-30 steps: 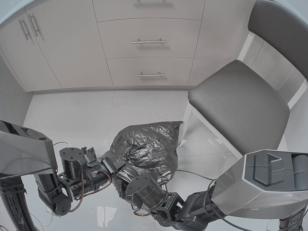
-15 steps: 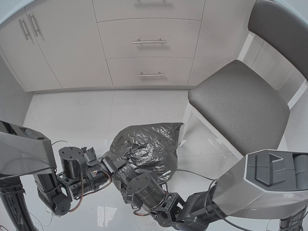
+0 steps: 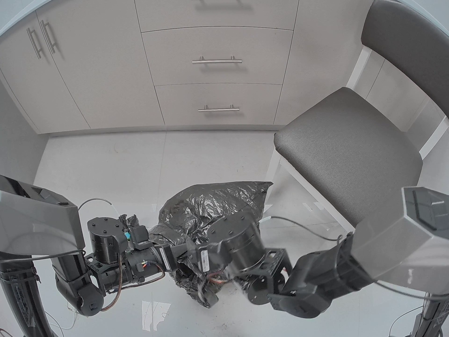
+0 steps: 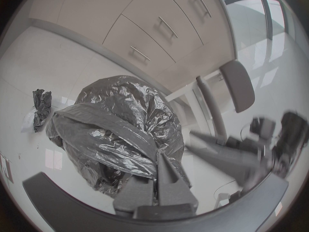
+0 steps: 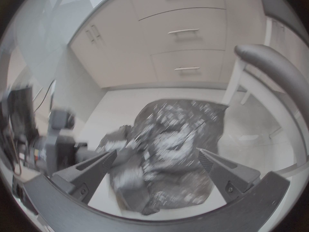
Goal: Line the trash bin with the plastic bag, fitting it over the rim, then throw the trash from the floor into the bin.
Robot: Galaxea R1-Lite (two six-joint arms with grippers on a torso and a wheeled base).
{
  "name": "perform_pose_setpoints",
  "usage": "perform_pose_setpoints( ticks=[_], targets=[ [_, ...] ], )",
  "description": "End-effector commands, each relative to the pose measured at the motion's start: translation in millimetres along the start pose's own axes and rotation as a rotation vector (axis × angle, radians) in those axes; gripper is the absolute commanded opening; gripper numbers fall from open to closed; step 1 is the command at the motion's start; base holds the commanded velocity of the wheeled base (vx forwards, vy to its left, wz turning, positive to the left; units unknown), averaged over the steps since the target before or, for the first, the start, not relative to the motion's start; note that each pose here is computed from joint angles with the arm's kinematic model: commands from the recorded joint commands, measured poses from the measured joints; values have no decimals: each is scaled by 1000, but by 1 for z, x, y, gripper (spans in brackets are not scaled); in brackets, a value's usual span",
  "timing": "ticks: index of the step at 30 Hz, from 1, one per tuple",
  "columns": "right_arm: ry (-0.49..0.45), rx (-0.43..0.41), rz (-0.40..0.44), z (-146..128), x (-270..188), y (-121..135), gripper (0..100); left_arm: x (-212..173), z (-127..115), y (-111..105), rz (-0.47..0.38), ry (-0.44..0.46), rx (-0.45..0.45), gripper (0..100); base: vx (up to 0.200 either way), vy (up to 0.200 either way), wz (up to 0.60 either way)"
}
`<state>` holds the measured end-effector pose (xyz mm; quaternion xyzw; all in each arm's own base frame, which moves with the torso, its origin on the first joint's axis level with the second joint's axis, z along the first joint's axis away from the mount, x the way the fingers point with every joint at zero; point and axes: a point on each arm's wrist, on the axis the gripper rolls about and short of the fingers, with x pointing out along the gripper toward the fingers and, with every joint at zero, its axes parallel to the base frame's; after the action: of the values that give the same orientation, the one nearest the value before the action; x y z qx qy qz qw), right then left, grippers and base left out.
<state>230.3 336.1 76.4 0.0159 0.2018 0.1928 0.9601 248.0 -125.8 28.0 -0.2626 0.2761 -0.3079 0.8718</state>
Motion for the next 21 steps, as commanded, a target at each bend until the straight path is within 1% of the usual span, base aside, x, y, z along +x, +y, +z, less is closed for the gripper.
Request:
perform_pose_setpoints(
  ticks=[1, 3, 5, 10, 14, 18, 21],
  targets=[
    [-82, 67, -66, 34, 1, -24, 100, 3, -10, 9, 22, 46, 28, 0, 0, 0, 0],
    [-107, 90, -99, 41, 5, -29, 100, 3, -10, 11, 28, 46, 49, 0, 0, 0, 0],
    [-114, 97, -111, 44, 7, -32, 100, 2, -8, 14, 37, 42, 63, 0, 0, 0, 0],
    [-112, 97, -116, 43, 8, -34, 100, -4, -9, 16, 52, 45, 67, 0, 0, 0, 0],
    [-101, 90, -123, 38, 16, -33, 100, -15, -9, 11, 53, 48, 87, 0, 0, 0, 0],
    [-93, 84, -148, 37, 30, -38, 100, -28, -10, 4, 28, 59, 118, 0, 0, 0, 0],
    [-88, 85, -185, 37, 52, -48, 100, -34, -11, 1, 20, 67, 116, 0, 0, 0, 0]
  ],
)
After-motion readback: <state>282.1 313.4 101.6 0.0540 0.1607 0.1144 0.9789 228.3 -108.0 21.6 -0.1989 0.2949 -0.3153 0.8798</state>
